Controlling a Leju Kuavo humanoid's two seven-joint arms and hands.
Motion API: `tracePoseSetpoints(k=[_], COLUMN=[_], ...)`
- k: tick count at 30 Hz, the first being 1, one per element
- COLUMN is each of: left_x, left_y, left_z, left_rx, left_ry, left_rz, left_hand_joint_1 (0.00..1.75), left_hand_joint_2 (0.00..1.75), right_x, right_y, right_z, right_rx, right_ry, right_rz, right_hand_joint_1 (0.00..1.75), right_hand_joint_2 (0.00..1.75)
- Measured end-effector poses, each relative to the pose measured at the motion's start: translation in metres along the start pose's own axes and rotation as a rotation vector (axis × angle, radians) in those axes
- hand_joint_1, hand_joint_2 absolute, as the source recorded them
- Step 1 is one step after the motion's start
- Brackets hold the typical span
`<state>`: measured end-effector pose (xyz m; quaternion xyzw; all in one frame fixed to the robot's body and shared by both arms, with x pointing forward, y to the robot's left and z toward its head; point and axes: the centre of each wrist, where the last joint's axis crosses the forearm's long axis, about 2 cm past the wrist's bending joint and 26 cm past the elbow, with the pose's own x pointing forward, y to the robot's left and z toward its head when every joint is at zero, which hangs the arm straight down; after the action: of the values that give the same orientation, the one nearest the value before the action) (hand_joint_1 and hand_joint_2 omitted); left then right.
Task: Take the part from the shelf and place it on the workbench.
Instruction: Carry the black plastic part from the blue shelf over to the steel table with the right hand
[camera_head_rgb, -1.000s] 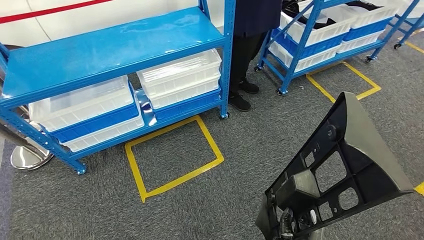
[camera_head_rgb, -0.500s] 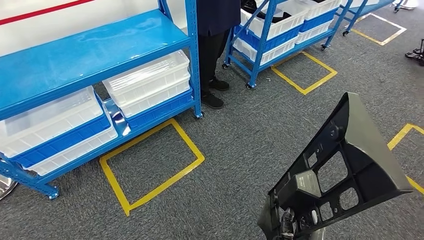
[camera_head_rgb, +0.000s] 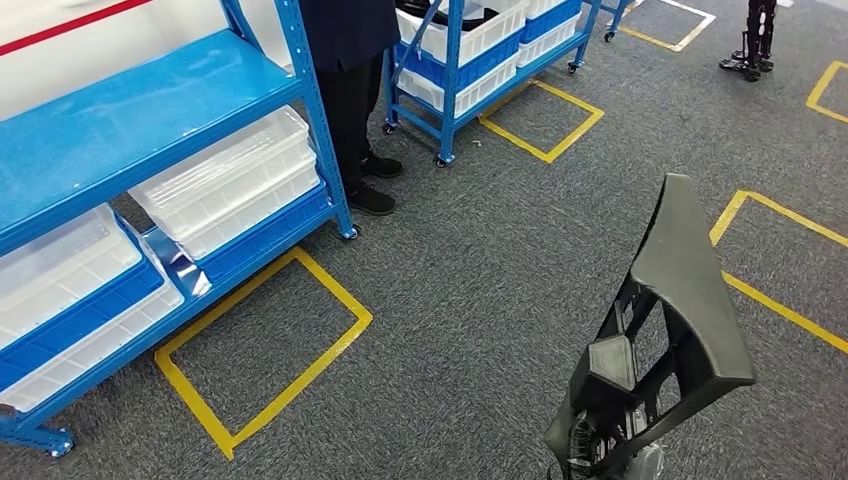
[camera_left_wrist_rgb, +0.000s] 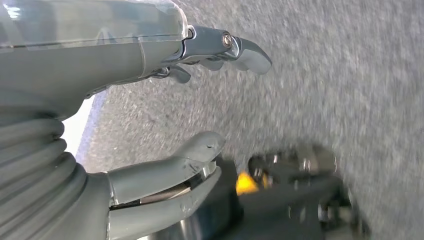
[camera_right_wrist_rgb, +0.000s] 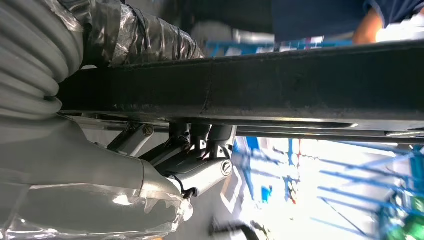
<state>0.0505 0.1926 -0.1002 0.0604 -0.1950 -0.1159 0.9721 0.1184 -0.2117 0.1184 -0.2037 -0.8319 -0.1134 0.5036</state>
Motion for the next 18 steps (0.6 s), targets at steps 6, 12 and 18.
tracePoseSetpoints(k=[6,12,18], left_x=[0.006,0.001,-0.003], left_y=[0.001,0.001,0.001], left_z=[-0.002,-0.001,0.0], left_rx=[-0.006,-0.011,-0.017], left_ry=[-0.017,-0.007,0.005], left_rz=[-0.003,-0.016,-0.024], left_hand_joint_1=[0.0,0.0,0.0], left_hand_joint_2=[1.75,1.75,1.75], right_x=[0.006,0.008,0.006], right_y=[-0.002,-0.017,-0.052], right_z=[-0.015,-0.026,-0.035], right_rx=[-0.051,-0.114,-0.15], right_ry=[-0.058,-0.15,-0.172], right_rz=[0.128,0.417,0.686], right_hand_joint_1=[1.75,1.75,1.75], right_hand_joint_2=[1.75,1.75,1.75])
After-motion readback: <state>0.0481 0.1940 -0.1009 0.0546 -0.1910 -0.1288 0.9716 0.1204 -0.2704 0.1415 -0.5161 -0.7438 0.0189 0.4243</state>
